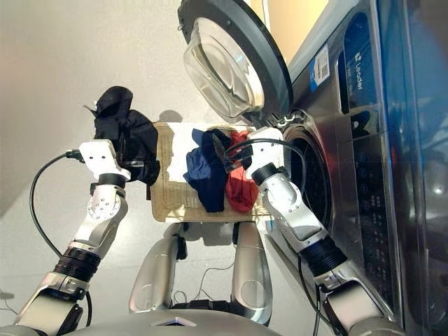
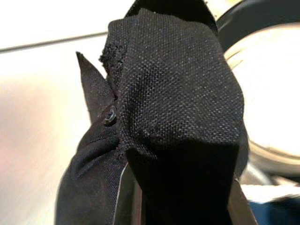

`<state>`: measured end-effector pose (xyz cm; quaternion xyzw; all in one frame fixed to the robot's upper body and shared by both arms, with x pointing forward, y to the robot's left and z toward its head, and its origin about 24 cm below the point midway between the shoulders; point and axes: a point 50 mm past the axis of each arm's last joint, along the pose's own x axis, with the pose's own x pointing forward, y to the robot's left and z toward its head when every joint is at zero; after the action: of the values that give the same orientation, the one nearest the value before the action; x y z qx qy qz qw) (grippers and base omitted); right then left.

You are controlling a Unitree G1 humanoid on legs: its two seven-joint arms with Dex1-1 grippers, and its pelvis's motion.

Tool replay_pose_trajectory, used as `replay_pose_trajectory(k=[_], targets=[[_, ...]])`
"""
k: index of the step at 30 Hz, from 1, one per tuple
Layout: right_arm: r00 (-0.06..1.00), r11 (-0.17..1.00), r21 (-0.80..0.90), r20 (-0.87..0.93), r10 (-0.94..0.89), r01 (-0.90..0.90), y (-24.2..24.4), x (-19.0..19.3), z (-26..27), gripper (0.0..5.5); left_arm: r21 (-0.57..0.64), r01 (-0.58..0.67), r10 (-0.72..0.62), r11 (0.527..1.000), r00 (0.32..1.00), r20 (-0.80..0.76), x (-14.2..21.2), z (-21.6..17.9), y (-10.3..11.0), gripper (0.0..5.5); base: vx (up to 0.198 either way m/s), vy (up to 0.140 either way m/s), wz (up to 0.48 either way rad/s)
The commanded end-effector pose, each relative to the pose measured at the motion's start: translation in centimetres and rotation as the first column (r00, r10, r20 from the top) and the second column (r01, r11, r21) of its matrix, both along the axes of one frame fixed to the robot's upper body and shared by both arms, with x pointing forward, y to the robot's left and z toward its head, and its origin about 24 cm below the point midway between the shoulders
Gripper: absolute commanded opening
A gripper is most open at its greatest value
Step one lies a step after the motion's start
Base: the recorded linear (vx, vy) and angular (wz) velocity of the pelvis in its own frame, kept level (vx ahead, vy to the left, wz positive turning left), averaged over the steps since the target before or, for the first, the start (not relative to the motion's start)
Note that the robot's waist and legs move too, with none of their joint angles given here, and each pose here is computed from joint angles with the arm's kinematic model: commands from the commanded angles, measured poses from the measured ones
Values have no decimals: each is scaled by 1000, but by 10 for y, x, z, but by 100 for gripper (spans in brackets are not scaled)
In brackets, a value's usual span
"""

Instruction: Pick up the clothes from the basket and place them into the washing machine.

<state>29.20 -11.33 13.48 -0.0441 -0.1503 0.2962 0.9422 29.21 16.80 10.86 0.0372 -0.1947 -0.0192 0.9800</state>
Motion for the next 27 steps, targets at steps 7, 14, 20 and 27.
replay_pose_trajectory(k=[7,14,20,27], targets=[[967,972,-118,128,219,-204,33,-1,38,550,57,369,-369,927,881,296,-26,70,-28,0,0,0,0],[929,923,-248,155,336,-293,55,1,53,550,122,601,-607,790,738,294,-40,90,-48,0,0,0,0],[906,904,-281,188,380,-322,73,3,60,550,174,678,-696,714,660,283,-44,101,-58,0,0,0,0],[883,867,-365,194,427,-339,87,1,58,550,209,752,-778,625,576,251,-50,107,-66,0,0,0,0]])
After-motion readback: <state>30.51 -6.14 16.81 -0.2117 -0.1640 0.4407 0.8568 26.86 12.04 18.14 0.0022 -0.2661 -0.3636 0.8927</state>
